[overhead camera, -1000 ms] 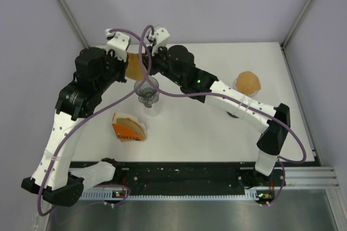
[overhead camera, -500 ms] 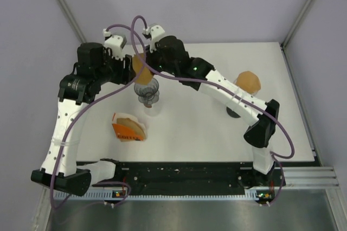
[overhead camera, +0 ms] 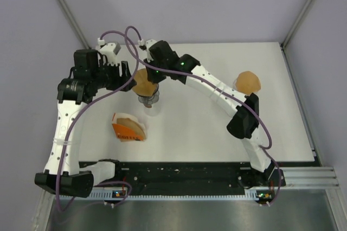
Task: Place the coffee filter in the dripper
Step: Place the coffee filter in the coffee dripper.
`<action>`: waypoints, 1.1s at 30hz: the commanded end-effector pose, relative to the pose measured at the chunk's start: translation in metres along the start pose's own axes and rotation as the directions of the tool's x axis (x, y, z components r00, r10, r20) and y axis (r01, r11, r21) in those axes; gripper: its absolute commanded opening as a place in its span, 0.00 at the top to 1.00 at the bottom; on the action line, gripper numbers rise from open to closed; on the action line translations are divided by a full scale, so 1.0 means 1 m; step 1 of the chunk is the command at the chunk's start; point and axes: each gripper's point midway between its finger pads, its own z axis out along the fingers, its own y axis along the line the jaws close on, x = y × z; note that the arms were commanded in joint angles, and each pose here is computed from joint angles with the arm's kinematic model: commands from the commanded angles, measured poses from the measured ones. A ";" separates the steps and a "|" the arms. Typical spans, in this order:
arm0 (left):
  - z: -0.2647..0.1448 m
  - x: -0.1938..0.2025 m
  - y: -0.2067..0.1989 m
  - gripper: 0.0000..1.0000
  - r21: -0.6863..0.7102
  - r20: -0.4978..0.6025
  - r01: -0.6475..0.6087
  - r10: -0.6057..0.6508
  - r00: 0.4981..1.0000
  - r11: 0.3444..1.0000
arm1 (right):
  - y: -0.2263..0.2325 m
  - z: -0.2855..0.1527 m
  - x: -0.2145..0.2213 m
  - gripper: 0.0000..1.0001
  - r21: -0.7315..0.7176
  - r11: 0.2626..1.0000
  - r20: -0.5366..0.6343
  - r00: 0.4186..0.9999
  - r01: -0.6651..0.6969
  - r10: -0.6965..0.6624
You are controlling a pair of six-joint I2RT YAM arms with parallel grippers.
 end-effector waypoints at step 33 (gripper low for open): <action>0.016 -0.011 0.054 0.25 -0.145 0.113 0.142 -0.127 0.985 0.979 | 0.030 -0.047 -0.057 0.86 -0.051 0.965 0.234 0.943 0.256 -0.238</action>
